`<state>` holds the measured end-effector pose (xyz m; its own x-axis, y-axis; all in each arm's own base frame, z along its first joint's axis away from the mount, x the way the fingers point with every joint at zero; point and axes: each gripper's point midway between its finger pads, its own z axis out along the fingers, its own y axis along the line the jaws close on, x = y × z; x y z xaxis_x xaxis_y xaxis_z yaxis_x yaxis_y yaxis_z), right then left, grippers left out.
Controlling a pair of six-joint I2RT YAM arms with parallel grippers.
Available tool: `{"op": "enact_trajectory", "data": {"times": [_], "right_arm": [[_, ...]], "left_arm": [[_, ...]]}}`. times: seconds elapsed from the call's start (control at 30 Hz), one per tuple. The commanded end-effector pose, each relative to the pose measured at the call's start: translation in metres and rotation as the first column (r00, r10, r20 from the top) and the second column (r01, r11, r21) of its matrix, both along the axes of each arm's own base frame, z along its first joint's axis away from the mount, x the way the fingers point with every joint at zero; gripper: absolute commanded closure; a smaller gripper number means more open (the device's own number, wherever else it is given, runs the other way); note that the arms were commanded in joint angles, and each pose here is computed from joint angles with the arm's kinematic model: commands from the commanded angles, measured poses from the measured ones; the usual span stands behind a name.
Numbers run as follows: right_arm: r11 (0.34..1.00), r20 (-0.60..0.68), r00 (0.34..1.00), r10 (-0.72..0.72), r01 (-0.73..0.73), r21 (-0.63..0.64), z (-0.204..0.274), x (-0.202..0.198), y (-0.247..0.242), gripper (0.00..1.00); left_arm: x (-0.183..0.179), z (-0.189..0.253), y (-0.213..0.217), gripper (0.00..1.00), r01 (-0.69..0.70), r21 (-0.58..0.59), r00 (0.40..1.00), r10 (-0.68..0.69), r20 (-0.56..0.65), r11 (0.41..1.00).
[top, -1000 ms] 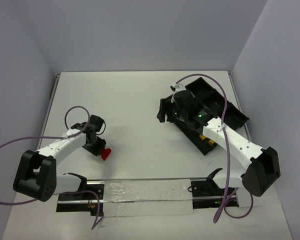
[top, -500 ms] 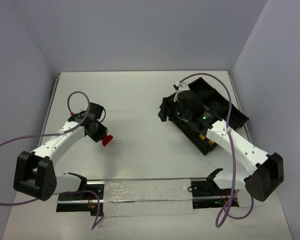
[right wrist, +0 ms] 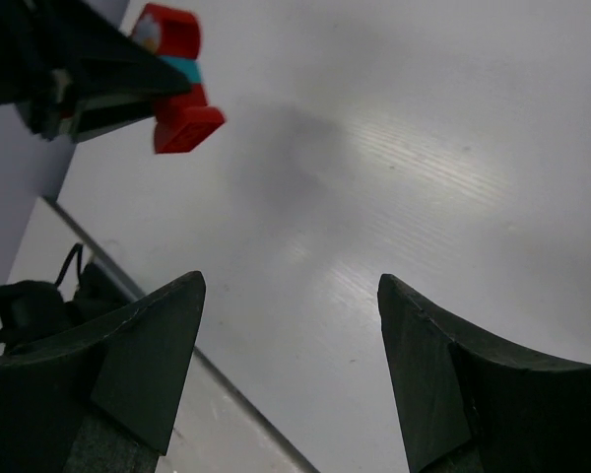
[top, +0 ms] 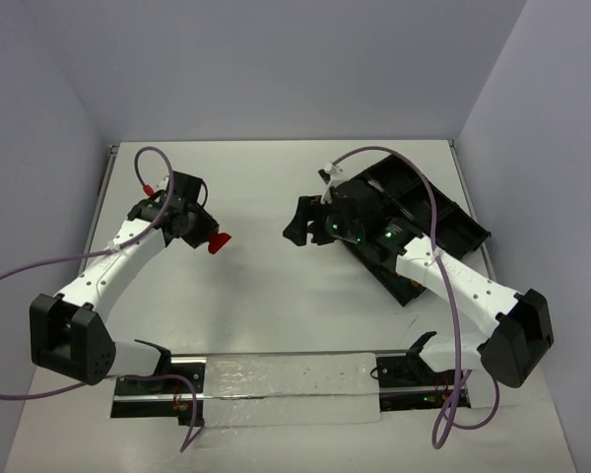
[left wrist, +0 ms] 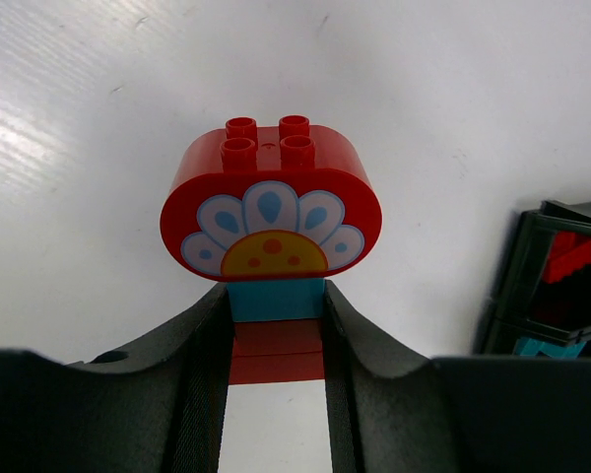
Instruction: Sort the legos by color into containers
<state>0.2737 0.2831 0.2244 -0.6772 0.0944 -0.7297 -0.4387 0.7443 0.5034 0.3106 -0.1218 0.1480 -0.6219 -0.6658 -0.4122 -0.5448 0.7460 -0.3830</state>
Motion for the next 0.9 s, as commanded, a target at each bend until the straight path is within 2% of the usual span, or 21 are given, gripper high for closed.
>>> {"op": "enact_trajectory", "data": {"times": [0.0, 0.27, 0.57, 0.87], "right_arm": [[0.978, 0.079, 0.99, 0.117, -0.129, 0.164, 0.042, -0.009, 0.056, 0.21], [0.943, 0.116, 0.966, 0.232, -0.253, 0.217, 0.048, -0.024, 0.105, 0.21], [0.935, 0.116, 0.97, 0.214, -0.237, 0.263, 0.046, -0.017, 0.119, 0.21], [0.933, 0.1, 0.973, 0.207, -0.227, 0.278, 0.039, -0.006, 0.136, 0.23]], "left_arm": [[0.019, 0.025, -0.016, 1.0, 0.042, -0.045, 0.998, -0.04, 0.053, 0.998], [0.028, 0.046, -0.029, 1.0, 0.088, -0.089, 0.994, -0.081, 0.079, 0.992], [0.025, 0.053, -0.046, 1.0, 0.163, -0.159, 0.985, -0.151, 0.086, 0.974], [0.023, 0.059, -0.049, 1.0, 0.174, -0.18, 0.983, -0.158, 0.098, 0.968]]}}
